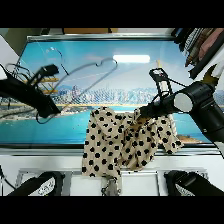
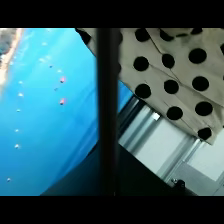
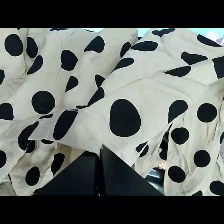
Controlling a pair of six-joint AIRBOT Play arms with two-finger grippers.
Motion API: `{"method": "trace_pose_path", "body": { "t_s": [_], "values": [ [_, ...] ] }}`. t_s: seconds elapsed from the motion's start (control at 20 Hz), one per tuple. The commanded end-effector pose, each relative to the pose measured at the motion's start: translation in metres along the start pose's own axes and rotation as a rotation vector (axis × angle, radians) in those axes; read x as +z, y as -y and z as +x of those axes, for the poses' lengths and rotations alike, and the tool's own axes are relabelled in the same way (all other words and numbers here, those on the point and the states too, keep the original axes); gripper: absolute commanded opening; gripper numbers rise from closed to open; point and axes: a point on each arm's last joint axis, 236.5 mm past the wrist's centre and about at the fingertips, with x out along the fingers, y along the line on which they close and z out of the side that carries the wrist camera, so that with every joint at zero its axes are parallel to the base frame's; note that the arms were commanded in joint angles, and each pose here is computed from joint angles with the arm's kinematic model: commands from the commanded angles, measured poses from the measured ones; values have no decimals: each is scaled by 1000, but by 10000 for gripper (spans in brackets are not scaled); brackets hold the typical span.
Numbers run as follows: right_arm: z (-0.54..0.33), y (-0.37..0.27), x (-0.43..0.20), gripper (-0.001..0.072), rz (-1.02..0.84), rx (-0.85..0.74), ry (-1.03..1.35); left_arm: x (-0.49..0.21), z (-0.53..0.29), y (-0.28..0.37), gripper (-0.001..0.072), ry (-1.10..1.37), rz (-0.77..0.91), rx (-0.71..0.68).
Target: Fold the clothes and pants, and hang the long-sleeved shirts on hangers.
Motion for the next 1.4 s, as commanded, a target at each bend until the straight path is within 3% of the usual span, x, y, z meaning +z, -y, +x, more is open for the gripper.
{"method": "trace_pose_path", "body": {
  "t_s": [0.0, 0.35, 0.8, 1.2, 1.35],
  "values": [
    [0, 0, 0, 14, -1, 0, -1, -30, 42, 38, 10, -76, 120, -49],
    [0, 0, 0, 14, -1, 0, -1, -67, 85, 105, 10, -165, 245, -158],
    [0, 0, 0, 14, -1, 0, -1, -57, 75, 109, 10, -62, 295, -55],
    [0, 0, 0, 14, -1, 0, -1, -55, 118, 112, 8, -149, 175, -198],
    [0, 0, 0, 14, -1, 0, -1, -31, 142, 99, 9, -117, 141, -148]
  ]
}}
